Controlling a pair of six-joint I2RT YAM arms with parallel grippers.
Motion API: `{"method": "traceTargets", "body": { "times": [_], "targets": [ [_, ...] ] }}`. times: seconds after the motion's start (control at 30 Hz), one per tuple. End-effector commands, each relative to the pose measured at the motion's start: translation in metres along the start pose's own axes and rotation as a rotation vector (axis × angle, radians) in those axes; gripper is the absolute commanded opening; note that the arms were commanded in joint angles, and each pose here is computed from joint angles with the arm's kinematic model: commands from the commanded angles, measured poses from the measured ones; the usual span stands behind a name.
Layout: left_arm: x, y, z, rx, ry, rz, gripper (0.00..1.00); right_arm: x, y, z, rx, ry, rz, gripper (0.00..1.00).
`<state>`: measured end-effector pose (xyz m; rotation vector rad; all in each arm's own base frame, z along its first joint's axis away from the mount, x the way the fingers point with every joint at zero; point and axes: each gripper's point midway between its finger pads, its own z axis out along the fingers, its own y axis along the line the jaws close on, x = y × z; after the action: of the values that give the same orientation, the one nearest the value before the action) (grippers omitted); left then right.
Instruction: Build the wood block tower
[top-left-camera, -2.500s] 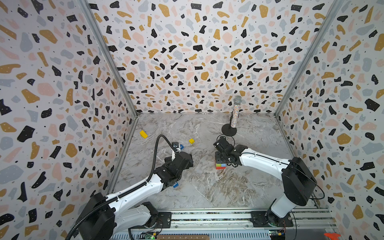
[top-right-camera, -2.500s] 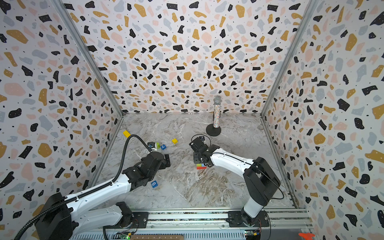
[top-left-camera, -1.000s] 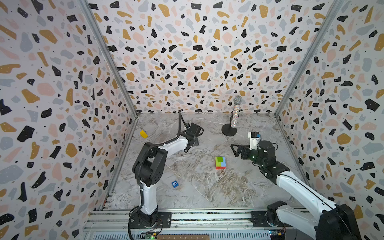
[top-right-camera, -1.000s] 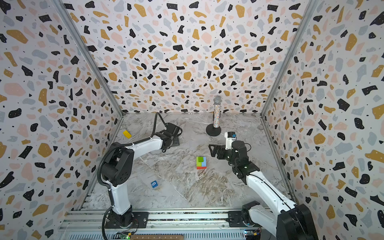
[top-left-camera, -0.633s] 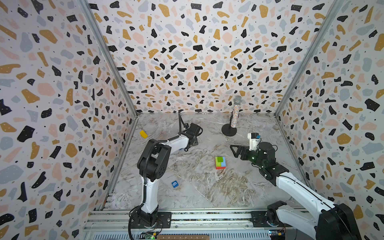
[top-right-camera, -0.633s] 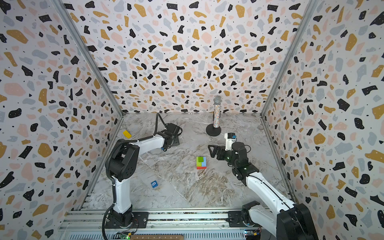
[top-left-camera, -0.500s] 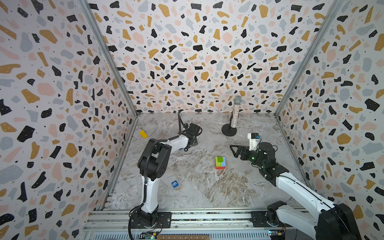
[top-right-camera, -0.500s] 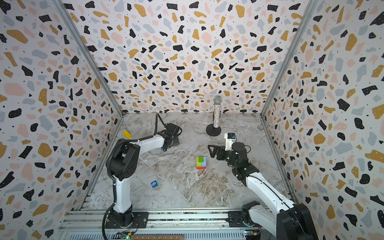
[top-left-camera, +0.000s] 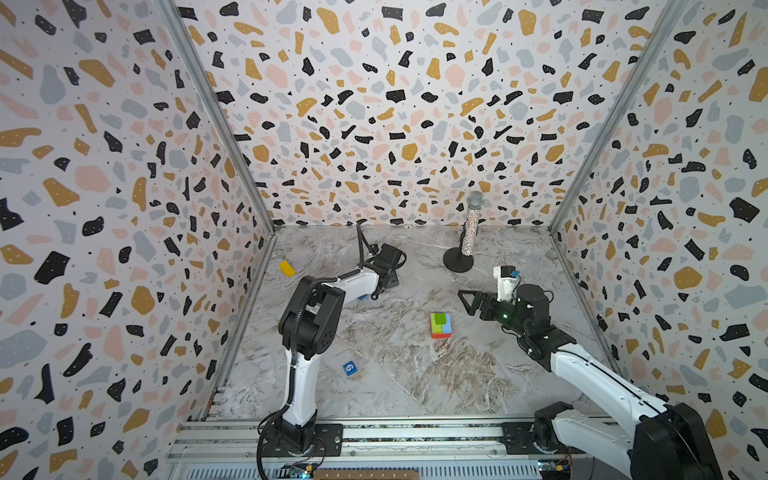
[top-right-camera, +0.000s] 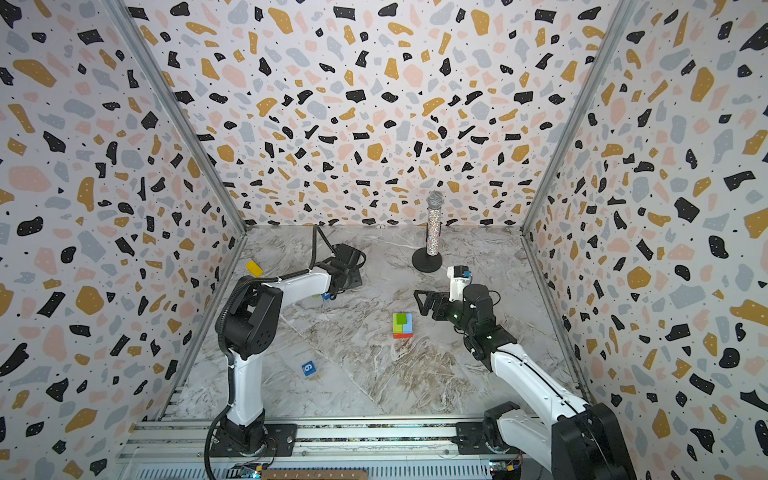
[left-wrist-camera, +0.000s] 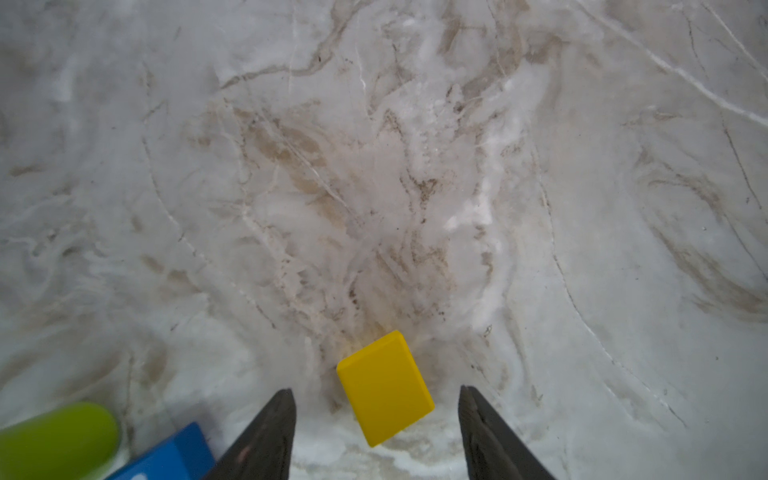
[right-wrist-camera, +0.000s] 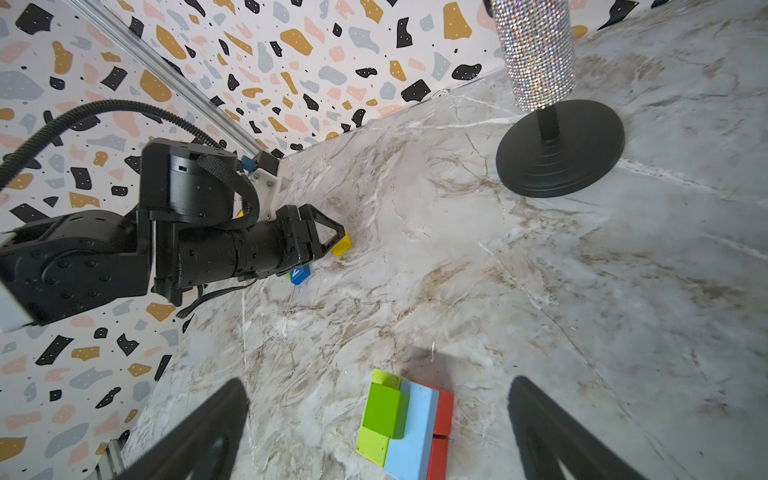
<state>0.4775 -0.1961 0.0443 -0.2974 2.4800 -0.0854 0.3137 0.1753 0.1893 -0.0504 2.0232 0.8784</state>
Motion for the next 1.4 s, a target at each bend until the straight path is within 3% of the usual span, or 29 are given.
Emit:
{"method": "traceTargets", "body": {
  "times": [0.0, 0.8, 1.37],
  "targets": [
    [-0.006, -0.005, 0.004, 0.013, -0.011, -0.012, 0.62, -0.003, 0.004, -0.001, -0.019, -0.013, 0.004, 0.99],
    [-0.002, -0.008, 0.014, 0.013, 0.002, -0.009, 0.47, -0.005, 0.006, -0.004, -0.022, -0.018, 0.005, 0.99],
    [-0.006, -0.011, 0.019, 0.0, 0.004, 0.006, 0.41, -0.005, 0.007, -0.006, -0.026, -0.022, 0.005, 0.99]
  ]
}}
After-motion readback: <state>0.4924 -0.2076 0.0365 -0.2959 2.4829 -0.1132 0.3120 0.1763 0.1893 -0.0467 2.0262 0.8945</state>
